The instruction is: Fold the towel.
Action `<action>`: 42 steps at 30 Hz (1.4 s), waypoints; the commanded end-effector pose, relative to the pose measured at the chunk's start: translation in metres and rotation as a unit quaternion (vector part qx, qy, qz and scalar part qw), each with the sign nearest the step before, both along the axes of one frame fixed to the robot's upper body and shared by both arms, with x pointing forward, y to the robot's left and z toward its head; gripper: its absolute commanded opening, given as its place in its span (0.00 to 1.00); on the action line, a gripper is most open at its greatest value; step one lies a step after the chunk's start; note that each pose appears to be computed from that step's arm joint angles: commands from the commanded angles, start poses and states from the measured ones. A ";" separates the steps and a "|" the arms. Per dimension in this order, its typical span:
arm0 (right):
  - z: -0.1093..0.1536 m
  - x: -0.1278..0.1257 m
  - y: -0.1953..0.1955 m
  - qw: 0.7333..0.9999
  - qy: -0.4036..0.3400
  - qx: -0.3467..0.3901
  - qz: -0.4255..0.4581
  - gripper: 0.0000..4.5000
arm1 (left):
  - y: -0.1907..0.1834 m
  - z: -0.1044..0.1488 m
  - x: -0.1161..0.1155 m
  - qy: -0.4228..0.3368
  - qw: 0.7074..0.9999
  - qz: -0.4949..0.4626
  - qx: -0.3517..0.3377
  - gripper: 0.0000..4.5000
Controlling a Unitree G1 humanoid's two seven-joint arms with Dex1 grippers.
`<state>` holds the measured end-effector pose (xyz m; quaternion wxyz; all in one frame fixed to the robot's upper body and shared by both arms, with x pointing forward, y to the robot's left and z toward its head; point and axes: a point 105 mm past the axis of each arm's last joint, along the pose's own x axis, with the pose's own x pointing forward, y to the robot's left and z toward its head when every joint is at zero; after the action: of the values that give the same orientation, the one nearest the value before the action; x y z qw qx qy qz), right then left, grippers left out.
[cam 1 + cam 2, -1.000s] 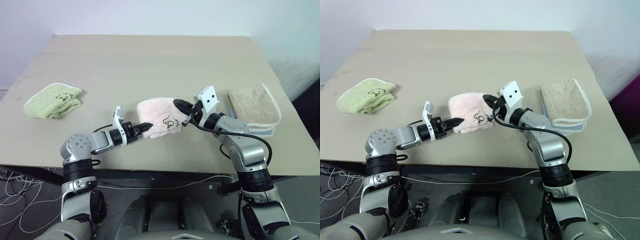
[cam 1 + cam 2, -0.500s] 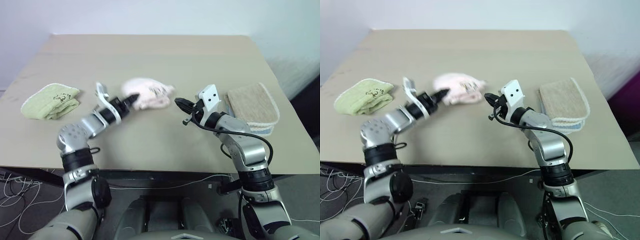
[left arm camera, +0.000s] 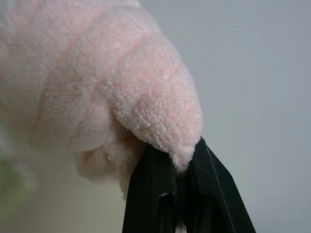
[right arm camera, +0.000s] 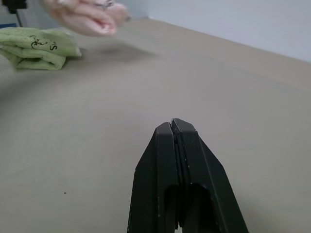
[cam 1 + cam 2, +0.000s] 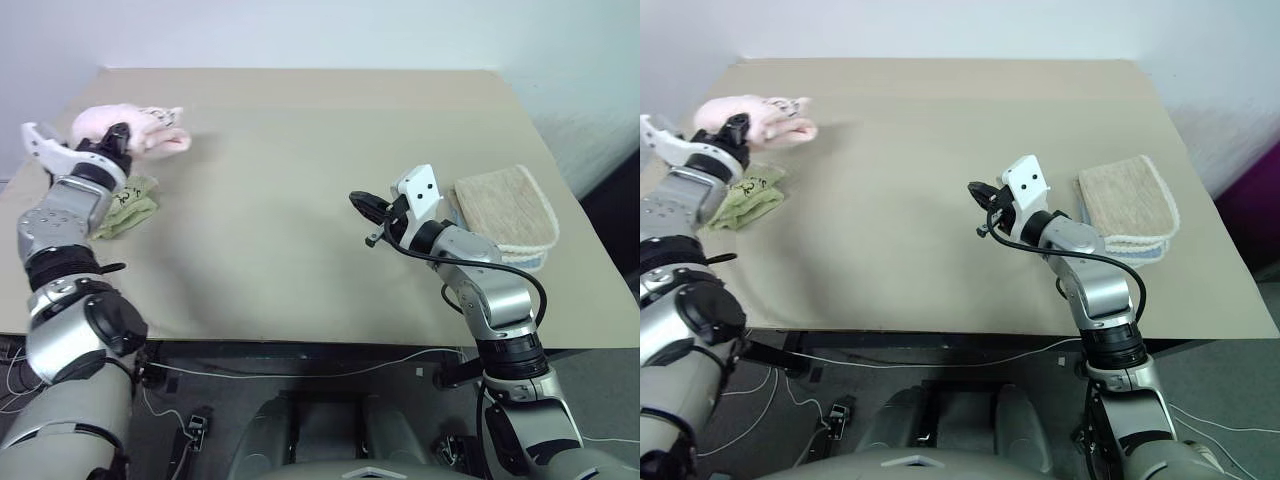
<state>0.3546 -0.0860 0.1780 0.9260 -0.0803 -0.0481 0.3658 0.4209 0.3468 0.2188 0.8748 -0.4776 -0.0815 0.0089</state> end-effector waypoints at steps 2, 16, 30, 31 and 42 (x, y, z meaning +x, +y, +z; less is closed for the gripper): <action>0.013 -0.004 -0.006 1.000 -0.029 0.003 -0.008 0.00 | 0.027 0.005 -0.014 -0.013 0.999 0.039 0.009 0.00; 0.007 -0.003 -0.002 1.000 -0.020 -0.007 0.002 0.00 | 0.042 -0.016 -0.049 -0.003 0.996 0.085 0.004 0.35; 0.004 -0.004 0.002 1.000 -0.017 -0.006 0.007 0.00 | 0.032 -0.006 -0.069 -0.027 0.996 0.079 0.019 1.00; 0.004 -0.004 0.002 1.000 -0.017 -0.006 0.007 0.00 | 0.034 -0.003 -0.071 -0.034 0.996 0.084 0.020 1.00; 0.005 -0.002 -0.001 1.000 -0.016 0.001 0.003 0.00 | -0.068 0.023 -0.080 -0.099 0.945 -0.101 0.295 1.00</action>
<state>0.3533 -0.0871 0.1696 0.9253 -0.0869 -0.0358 0.3675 0.3392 0.3080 0.2369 0.9485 -0.2706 -0.1297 -0.1019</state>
